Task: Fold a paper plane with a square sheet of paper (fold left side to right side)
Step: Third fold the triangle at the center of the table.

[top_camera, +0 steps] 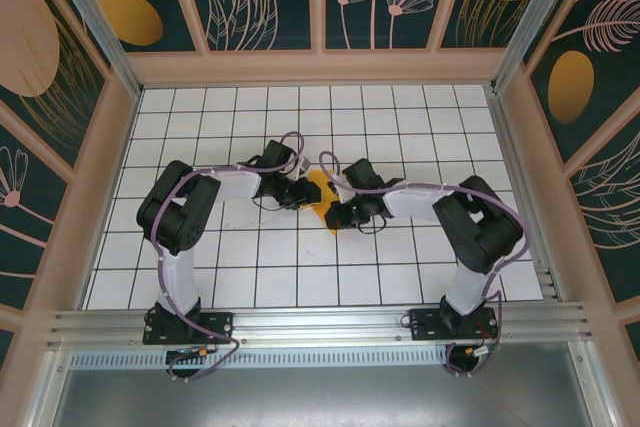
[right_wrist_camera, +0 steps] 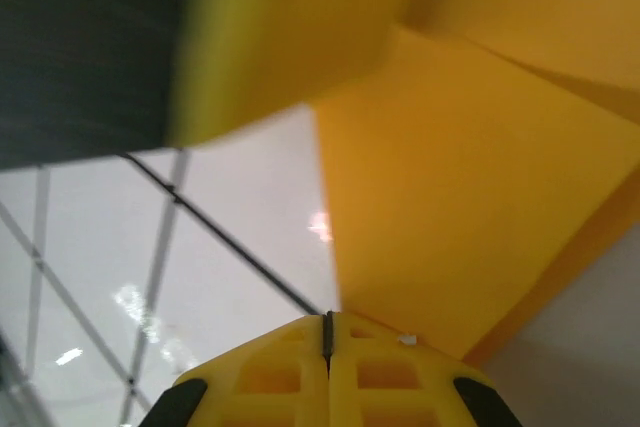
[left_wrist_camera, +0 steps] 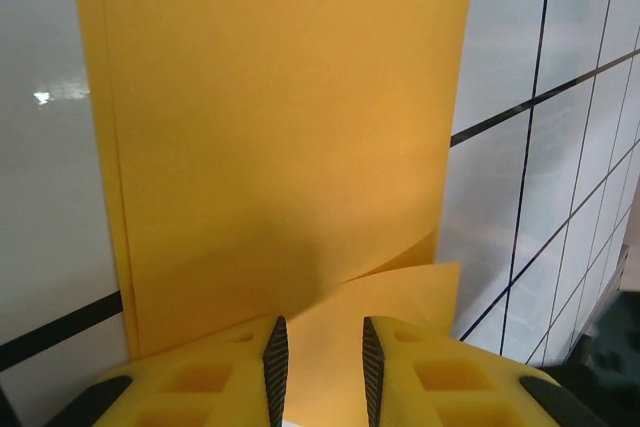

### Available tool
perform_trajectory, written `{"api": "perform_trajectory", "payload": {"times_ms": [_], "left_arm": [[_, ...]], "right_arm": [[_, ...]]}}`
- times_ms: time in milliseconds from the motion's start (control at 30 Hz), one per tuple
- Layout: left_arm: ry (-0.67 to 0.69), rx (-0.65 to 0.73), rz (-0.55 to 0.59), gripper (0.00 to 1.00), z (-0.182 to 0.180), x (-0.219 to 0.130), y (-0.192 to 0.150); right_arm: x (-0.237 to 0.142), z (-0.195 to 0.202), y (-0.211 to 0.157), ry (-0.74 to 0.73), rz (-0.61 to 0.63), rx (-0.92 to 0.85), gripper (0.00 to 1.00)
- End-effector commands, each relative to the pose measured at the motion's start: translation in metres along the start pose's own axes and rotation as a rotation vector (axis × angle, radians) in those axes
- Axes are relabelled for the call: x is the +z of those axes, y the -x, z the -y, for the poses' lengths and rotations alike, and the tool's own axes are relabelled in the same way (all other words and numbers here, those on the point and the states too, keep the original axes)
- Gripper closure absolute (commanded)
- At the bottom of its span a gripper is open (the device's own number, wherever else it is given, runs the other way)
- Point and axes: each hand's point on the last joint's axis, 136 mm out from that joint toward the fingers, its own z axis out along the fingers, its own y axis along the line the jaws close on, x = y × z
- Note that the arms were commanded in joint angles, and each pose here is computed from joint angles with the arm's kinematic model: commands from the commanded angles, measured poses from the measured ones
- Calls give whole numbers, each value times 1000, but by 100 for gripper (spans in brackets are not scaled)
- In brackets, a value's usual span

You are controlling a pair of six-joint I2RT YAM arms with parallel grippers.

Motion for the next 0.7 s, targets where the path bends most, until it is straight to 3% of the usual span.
{"api": "perform_trajectory", "payload": {"times_ms": [0, 233, 367, 667], "left_arm": [[193, -36, -10, 69, -55, 15, -12], [191, -25, -1, 69, -50, 14, -5], [197, -23, -2, 69, -50, 14, -4], [166, -8, 13, 68, -36, 8, 2]], "right_arm": [[4, 19, -11, -78, -33, 50, 100], [2, 41, -50, -137, -81, 129, 100], [-3, 36, -56, -94, -71, 145, 100], [-2, 49, -73, -150, -124, 156, 100]]}}
